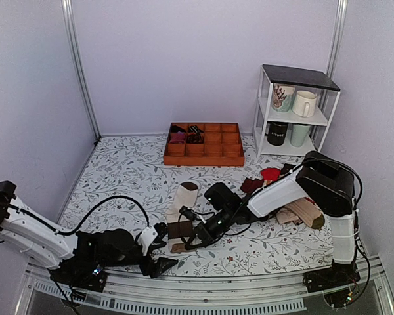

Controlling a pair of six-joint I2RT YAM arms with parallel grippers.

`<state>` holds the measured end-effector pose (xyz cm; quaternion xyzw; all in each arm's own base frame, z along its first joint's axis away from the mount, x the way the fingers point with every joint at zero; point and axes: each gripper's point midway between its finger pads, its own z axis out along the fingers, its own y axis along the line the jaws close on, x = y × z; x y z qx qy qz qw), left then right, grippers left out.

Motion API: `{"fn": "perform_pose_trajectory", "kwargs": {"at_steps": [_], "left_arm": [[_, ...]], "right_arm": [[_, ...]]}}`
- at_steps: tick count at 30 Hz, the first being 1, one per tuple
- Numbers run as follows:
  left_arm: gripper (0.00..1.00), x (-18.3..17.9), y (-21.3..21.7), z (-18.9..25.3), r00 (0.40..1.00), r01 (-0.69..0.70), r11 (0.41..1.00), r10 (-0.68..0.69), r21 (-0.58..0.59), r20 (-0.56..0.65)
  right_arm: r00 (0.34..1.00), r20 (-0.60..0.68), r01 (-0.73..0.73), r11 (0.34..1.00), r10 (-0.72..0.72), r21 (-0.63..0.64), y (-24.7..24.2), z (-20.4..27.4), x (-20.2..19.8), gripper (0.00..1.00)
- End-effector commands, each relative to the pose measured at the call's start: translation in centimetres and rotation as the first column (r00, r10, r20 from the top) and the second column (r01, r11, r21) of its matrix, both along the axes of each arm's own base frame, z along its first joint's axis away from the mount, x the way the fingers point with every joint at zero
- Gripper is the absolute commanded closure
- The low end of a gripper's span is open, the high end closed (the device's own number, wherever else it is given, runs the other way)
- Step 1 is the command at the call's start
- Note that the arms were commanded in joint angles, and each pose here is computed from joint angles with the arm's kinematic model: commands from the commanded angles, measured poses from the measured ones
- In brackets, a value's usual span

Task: Roll the socks
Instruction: Roll the sock at the center of the board.

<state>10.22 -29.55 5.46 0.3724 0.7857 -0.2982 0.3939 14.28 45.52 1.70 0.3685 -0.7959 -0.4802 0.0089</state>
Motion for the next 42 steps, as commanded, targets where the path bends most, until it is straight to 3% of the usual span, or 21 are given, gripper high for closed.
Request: {"fn": "perform_pose_trajectory", "kwargs": {"at_steps": [1,7,13,16,21,25,27,31,35,38,42], "left_arm": [[0.20,0.2,-2.3,0.2,0.999,0.033,0.999,-0.033,-0.004,0.034],[0.18,1.1,-2.8,-0.2,0.995,0.033,0.999,-0.035,0.031,0.097],[0.38,1.7,-2.3,-0.8,0.997,0.031,0.999,-0.032,0.014,0.070],[0.44,2.2,-1.8,-1.1,0.999,0.019,1.000,-0.020,0.014,0.051],[0.39,3.2,-1.4,-2.1,1.000,-0.006,0.999,0.005,0.041,0.028],[0.42,3.0,-1.8,-2.2,0.999,0.026,0.999,-0.027,0.034,0.019],[0.49,2.9,-2.0,-2.5,0.999,0.044,0.998,-0.044,0.039,0.012],[0.70,2.7,-2.5,-2.7,0.998,0.070,0.997,-0.070,0.042,0.000],[0.82,2.9,-2.5,-3.1,0.998,0.064,0.996,-0.064,0.054,-0.008],[0.99,3.3,-2.4,-3.5,0.999,0.038,0.997,-0.036,0.073,-0.028],[1.00,3.6,-1.7,-4.6,0.995,-0.020,0.993,0.031,0.116,-0.095]], "right_arm": [[0.993,-0.103,0.035,0.973,-0.060,-0.228,-3.6,-5.4,-1.4,1.00],[0.993,-0.101,0.030,0.977,-0.053,-0.213,-3.4,-5.1,-1.4,1.00],[0.993,-0.107,0.026,0.978,-0.050,-0.208,-3.5,-5.2,-1.6,1.00],[0.992,-0.117,0.025,0.978,-0.051,-0.208,-3.7,-5.3,-1.8,1.00],[0.990,-0.128,0.026,0.979,-0.053,-0.203,-3.8,-5.3,-1.9,1.00],[0.990,-0.129,0.027,0.979,-0.053,-0.200,-3.7,-5.2,-1.9,1.00],[0.990,-0.131,0.028,0.980,-0.055,-0.199,-3.6,-5.2,-1.9,1.00],[0.989,-0.139,0.028,0.980,-0.056,-0.198,-3.6,-5.2,-1.9,1.00],[0.988,-0.144,0.027,0.980,-0.056,-0.199,-3.6,-5.1,-2.0,1.00],[0.987,-0.149,0.026,0.980,-0.056,-0.198,-3.6,-5.1,-2.1,1.00],[0.988,-0.145,0.019,0.981,-0.048,-0.194,-3.6,-4.9,-2.1,1.00]]}}
